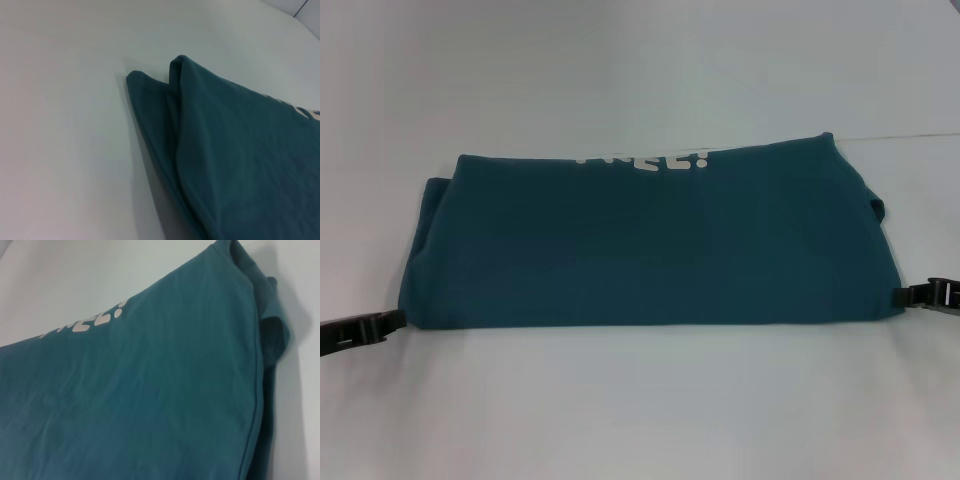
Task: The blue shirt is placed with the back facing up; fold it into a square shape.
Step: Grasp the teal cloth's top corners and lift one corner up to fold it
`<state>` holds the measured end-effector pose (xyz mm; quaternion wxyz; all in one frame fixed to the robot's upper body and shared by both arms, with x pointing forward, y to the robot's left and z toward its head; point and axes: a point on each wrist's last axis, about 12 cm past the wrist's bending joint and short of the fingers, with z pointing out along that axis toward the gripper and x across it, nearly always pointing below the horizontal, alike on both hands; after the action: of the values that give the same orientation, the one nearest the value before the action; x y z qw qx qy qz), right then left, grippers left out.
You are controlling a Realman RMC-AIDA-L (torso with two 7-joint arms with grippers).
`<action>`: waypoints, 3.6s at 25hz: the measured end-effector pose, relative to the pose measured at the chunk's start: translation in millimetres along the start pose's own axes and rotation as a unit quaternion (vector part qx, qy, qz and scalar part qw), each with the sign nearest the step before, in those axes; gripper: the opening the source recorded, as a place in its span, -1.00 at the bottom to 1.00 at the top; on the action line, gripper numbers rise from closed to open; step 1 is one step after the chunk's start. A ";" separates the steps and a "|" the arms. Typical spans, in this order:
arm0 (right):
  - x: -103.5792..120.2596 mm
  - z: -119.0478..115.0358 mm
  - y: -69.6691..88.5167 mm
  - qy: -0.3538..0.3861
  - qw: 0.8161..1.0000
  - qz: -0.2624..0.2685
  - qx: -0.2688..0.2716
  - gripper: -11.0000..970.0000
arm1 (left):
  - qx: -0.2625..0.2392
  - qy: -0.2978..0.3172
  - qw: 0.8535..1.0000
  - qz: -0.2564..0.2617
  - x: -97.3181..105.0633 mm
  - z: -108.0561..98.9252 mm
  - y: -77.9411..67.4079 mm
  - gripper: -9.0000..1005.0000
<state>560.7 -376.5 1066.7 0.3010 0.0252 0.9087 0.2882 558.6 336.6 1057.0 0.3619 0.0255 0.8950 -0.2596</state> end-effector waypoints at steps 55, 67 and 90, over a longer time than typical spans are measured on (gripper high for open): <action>-20.4 -58.9 0.3 -0.147 0.986 -0.038 -0.068 -0.05 | 0.052 -0.034 0.994 -0.087 9.4 -44.2 10.6 -0.21; -51.1 -38.9 25.9 -0.126 0.984 -0.094 -0.085 0.65 | 0.076 0.007 0.986 -0.151 26.0 -29.3 1.1 0.49; -60.7 -33.9 32.7 -0.134 0.982 -0.100 -0.083 0.90 | 0.039 0.059 0.986 -0.152 0.1 -13.2 -3.8 0.76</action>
<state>587.1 -379.8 1138.8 0.4486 -0.0522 0.8309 0.3249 549.2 339.7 1066.7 0.2634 -0.0812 0.8977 -0.3438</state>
